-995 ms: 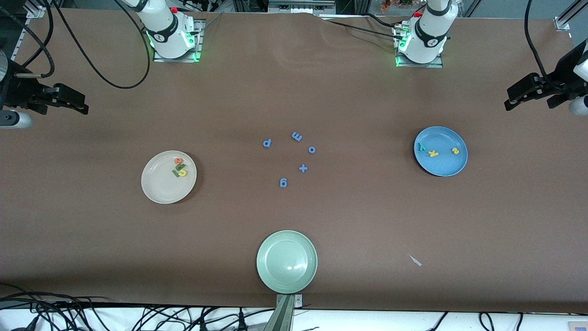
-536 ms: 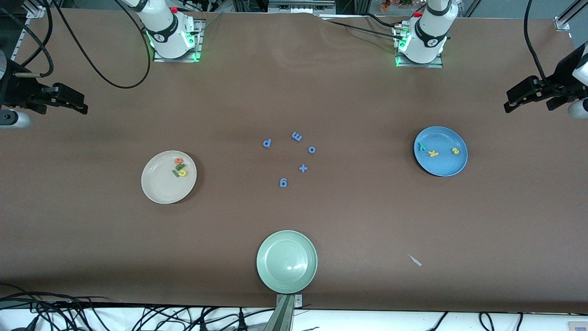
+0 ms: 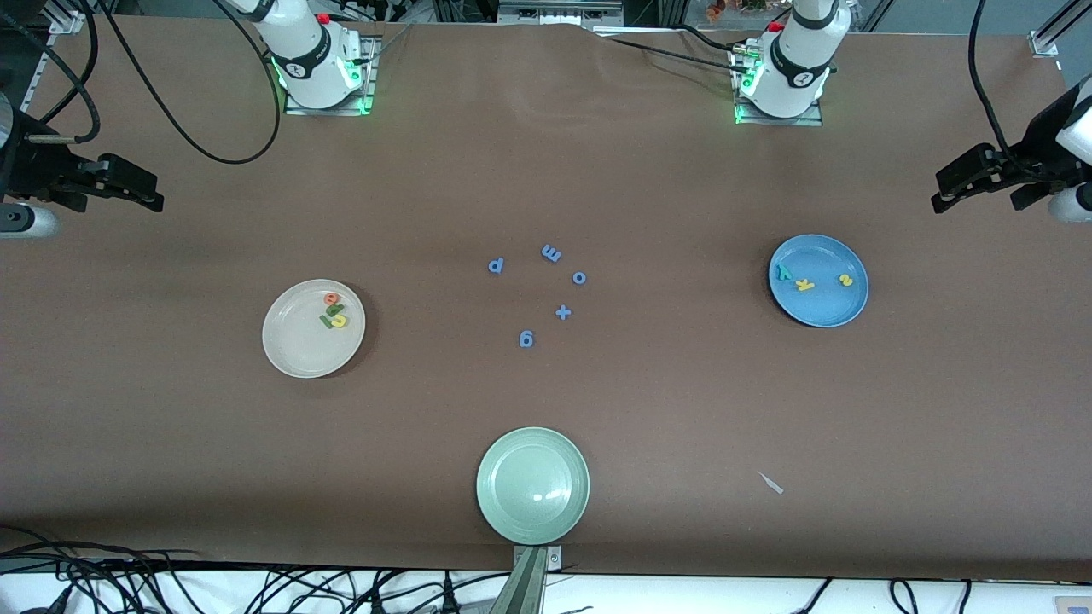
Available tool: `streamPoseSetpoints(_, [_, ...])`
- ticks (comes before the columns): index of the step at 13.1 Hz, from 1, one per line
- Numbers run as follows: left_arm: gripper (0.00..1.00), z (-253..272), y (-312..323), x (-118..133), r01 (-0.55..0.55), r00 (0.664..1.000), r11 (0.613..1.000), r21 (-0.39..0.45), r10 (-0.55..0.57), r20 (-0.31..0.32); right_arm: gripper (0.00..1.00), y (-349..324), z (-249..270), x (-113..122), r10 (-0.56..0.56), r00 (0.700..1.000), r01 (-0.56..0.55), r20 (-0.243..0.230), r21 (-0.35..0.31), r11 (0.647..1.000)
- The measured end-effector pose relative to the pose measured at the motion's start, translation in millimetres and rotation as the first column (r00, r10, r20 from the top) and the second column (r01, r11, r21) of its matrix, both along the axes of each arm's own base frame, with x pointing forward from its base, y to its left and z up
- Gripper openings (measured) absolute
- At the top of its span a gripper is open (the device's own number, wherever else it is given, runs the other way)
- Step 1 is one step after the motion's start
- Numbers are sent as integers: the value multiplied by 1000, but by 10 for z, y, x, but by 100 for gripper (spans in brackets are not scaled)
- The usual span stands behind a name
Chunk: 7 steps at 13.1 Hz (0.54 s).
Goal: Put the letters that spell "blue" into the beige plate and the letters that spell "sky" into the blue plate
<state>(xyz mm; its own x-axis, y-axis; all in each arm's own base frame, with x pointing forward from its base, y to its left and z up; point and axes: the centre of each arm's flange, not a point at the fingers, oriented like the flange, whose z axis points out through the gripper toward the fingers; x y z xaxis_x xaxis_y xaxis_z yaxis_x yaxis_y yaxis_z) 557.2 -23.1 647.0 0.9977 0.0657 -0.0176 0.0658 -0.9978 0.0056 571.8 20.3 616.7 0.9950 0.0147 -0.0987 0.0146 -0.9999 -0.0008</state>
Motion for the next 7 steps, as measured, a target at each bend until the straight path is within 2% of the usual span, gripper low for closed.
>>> streamPoseSetpoints(7, [100,15,-47,4,7,1000,1000,-10,-7,8,100,0,-2,5,0,1000,0,2,0,1000])
